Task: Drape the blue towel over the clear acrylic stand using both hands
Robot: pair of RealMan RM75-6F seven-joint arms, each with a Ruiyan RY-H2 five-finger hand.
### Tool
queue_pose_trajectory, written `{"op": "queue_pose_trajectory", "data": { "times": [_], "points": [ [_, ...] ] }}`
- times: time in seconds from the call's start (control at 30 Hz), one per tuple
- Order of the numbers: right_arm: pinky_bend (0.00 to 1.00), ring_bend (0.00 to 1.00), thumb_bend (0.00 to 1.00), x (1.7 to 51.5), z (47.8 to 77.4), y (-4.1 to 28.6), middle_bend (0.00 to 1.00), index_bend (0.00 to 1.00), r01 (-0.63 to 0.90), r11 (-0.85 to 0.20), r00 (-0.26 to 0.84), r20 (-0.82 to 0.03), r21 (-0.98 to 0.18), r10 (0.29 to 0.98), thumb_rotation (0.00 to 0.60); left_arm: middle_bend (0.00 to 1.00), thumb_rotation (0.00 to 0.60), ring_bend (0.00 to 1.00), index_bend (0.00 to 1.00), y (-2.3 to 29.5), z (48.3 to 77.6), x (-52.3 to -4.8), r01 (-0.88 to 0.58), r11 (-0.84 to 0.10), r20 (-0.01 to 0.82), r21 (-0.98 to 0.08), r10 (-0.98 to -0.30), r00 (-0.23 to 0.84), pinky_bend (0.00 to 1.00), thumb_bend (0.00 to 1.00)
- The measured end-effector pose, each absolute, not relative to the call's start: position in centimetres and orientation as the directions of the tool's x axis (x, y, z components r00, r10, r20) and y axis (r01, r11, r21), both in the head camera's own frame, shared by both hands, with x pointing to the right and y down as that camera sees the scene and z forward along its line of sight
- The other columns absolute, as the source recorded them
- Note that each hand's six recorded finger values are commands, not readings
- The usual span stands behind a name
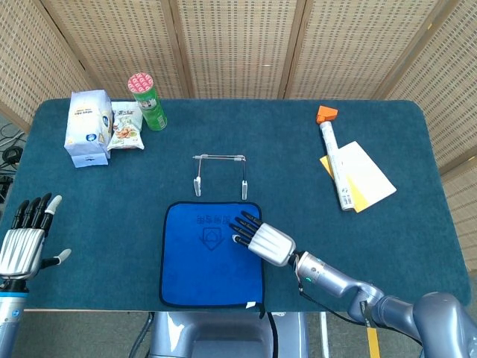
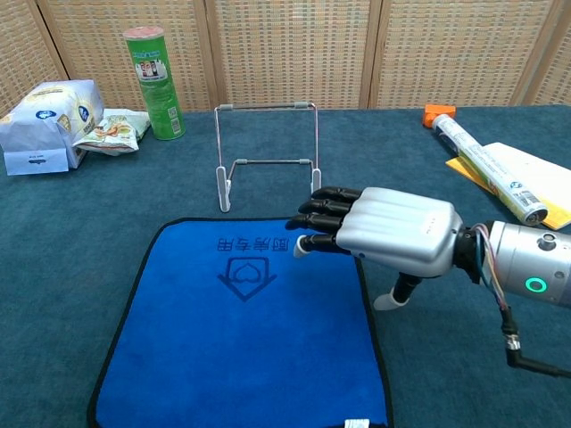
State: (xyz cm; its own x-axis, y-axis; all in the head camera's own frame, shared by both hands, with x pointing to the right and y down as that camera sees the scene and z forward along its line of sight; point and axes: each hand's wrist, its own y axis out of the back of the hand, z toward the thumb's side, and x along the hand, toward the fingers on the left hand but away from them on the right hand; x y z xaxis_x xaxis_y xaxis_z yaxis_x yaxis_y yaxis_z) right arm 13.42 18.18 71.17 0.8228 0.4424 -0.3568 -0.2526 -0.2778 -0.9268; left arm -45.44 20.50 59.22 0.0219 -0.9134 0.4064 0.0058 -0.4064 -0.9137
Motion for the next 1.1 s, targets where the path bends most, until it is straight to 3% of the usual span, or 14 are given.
{"op": "queue_pose_trajectory", "data": {
  "times": [0.4,0.97,1.1],
  "points": [
    [0.01,0.00,0.00,13.4,72.1,17.9,0.09,0.20,-0.282,-0.264,0.813,-0.376,-0.923,0.445,0.600,0.00,0.600,0.00,0.00,20.4,59.2,-45.6,0.002,-0.407,0.407,-0.914,-0.913,0.018,0.00,0.00],
    [0.04,0.00,0.00,11.1,72.2,18.1,0.12,0.20,-0.235,-0.265,0.827,-0.335,-0.935,0.452,0.600,0.00,0.600,0.00,0.00,20.4,59.0,-45.7,-0.012,-0.407,0.406,-0.914,-0.914,0.016,0.00,0.00],
    [0.05,0.00,0.01,10.6,72.2,18.2,0.12,0.25,-0.235,-0.256,0.829,-0.330,-0.938,0.450,0.600,0.00,0.600,0.00,0.00,20.4,59.0,-45.7,-0.014,-0.406,0.406,-0.914,-0.914,0.016,0.00,0.00]
  ]
}}
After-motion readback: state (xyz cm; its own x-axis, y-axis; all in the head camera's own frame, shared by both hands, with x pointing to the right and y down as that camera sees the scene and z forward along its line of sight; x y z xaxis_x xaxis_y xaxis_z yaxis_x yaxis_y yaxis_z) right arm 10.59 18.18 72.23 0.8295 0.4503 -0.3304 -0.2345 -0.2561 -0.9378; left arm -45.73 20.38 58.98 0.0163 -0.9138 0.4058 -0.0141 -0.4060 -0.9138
